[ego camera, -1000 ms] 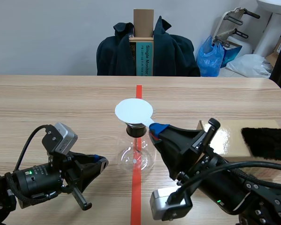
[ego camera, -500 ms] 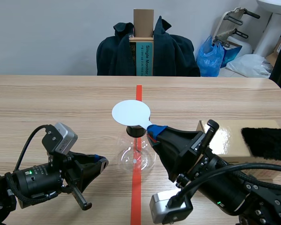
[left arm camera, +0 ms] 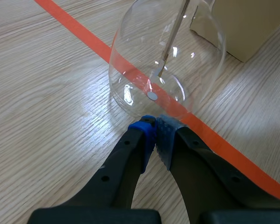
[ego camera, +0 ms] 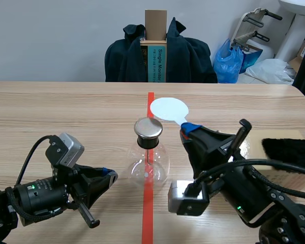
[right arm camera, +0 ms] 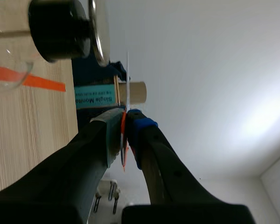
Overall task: Do the electroscope experiment.
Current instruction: 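Move the plate toward and away from the electroscope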
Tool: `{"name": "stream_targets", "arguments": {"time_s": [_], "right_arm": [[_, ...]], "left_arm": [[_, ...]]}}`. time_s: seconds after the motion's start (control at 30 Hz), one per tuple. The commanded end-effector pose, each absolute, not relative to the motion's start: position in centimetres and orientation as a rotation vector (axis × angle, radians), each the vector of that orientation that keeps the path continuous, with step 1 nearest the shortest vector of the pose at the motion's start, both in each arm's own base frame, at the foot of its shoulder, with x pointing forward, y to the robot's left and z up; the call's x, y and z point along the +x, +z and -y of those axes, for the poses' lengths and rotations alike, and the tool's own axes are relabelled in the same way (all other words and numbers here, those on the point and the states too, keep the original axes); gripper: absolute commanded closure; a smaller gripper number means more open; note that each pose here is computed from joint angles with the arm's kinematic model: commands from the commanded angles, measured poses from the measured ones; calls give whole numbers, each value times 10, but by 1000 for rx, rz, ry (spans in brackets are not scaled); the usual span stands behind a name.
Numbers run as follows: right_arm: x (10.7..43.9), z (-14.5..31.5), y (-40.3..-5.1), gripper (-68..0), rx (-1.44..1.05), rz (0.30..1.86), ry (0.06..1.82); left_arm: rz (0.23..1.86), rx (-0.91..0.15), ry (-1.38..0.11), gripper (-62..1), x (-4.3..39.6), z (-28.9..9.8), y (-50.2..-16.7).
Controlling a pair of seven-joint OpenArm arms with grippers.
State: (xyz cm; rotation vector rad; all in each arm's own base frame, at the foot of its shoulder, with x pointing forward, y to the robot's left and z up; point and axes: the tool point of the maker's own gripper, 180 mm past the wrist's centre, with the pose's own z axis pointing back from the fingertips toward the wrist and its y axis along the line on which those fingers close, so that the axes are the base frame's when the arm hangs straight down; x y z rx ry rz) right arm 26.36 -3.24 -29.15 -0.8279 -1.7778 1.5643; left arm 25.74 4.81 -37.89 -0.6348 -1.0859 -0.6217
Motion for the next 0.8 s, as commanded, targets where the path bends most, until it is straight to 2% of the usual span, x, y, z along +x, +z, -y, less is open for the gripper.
{"name": "stream_targets", "arguments": {"time_s": [0.0,0.2,0.37,0.63,0.77], "right_arm": [[271,40,-281,-6,-878,1784,1524],[285,62,-276,-7,-941,1716,1381],[290,78,-244,-6,-1015,1739,1241],[269,96,-185,-7,-1116,1815,1118],[253,102,-163,-6,-1149,1830,1092]], "left_arm": [[1131,-665,-613,-21,263,-41,-366],[1131,-665,-613,-21,263,-41,-366],[1134,-666,-612,-21,263,-41,-365],[1130,-669,-628,-21,259,-44,-363],[1164,-668,-650,-21,252,-50,-350]]}}
